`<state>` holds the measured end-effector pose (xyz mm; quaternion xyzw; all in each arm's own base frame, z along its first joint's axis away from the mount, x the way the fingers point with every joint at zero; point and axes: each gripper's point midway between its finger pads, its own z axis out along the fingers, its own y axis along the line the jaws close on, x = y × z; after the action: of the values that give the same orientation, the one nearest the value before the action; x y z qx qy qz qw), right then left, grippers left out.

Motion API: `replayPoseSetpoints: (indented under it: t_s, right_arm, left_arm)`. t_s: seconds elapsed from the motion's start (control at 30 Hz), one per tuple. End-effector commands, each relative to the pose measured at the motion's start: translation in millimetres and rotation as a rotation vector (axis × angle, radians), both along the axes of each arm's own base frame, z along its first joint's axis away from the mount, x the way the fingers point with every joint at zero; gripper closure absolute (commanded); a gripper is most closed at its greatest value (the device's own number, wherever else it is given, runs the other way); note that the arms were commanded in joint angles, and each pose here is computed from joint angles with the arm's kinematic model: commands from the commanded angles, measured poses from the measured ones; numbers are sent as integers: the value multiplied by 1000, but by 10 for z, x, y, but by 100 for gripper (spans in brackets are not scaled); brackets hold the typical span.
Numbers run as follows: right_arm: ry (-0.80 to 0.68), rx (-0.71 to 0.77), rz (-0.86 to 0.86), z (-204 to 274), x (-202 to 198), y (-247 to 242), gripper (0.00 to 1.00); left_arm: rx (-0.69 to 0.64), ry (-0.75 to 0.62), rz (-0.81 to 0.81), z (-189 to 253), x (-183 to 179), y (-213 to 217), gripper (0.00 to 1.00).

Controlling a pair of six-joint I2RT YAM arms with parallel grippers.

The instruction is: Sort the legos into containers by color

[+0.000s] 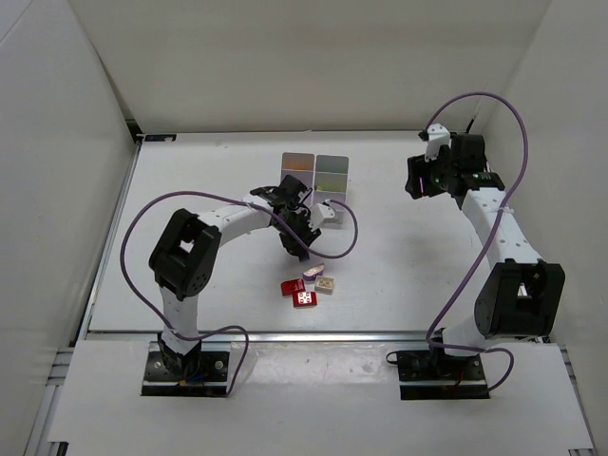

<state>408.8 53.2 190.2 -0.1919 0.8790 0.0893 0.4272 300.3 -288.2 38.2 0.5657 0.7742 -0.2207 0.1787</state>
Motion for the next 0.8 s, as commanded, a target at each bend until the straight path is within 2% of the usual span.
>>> replayPoseSetpoints:
  t_s: [0.0, 0.2, 0.37, 0.43, 0.47, 0.6, 0.77]
  right_arm:
    - [-38, 13, 12, 114, 75, 15, 36]
    - [-43, 26, 21, 137, 86, 43, 36]
    - [-47, 40, 24, 153, 94, 65, 35]
    - [-50, 45, 24, 162, 100, 72, 35]
    - [-52, 47, 22, 167, 105, 73, 35]
    - [-62, 52, 19, 212, 141, 76, 35]
    - [-70, 47, 15, 236, 165, 65, 34]
  left_arm:
    - [-47, -62, -2, 302, 71, -28, 74]
    - [-107, -142, 46, 751, 200, -57, 74]
    - [-191, -260, 164, 1489, 703, -52, 73]
    - [-187, -260, 227, 1550, 937, 11, 73]
    - [-193, -307, 255, 1746, 1094, 21, 73]
    - [-147, -371, 340, 1769, 1501, 141, 73]
    - [-111, -383, 385, 1662, 1693, 178, 74]
